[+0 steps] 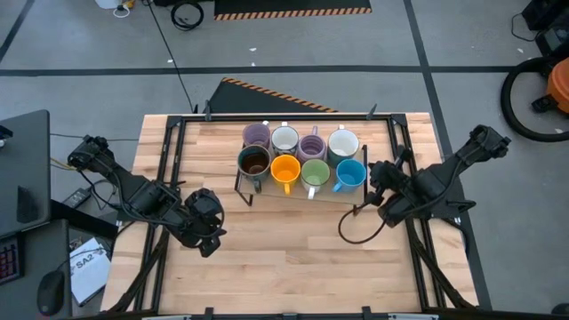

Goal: Place coffee mugs
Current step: Put the light blue mug on the shelf

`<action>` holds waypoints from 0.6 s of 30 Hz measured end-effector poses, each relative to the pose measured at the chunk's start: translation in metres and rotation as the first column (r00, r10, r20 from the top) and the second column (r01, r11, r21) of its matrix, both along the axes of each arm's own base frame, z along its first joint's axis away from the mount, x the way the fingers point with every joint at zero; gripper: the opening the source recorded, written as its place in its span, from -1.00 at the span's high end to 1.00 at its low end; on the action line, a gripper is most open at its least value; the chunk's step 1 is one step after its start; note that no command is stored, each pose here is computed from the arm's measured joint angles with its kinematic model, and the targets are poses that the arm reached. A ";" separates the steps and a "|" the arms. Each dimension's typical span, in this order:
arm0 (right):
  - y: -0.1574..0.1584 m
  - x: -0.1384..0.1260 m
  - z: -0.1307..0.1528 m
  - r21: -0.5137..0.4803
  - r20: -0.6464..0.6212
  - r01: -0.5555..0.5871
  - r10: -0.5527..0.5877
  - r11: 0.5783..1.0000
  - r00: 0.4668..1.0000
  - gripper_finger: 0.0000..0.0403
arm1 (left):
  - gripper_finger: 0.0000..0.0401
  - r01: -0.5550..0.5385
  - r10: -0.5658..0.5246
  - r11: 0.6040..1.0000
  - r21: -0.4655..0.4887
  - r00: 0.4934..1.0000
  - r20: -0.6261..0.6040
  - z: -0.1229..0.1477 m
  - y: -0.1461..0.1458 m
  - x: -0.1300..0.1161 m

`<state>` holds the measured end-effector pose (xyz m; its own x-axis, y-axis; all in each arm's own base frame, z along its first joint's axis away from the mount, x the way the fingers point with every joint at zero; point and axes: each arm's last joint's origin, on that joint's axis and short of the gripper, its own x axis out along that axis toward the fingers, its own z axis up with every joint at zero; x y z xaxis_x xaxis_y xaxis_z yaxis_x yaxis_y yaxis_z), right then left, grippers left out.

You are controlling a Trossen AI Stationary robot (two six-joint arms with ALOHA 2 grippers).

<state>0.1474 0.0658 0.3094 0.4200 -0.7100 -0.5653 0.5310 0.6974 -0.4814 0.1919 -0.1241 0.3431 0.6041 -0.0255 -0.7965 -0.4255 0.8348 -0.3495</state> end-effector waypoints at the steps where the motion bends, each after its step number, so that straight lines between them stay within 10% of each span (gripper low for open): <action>1: -0.001 0.000 0.001 -0.005 0.000 -0.006 0.006 1.000 1.000 0.95 | 0.19 -0.003 0.003 1.000 0.001 1.000 0.001 0.000 0.000 0.000; 18: -0.007 -0.001 -0.007 0.033 0.065 -0.064 0.062 0.997 0.996 0.96 | 0.19 -0.011 0.011 1.000 0.006 1.000 0.006 0.000 0.001 0.000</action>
<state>0.1460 0.0589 0.3026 0.4991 -0.6615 -0.5597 0.5143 0.7460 -0.4231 0.1922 -0.1235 0.3432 0.6092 -0.0136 -0.7929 -0.4328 0.8321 -0.3469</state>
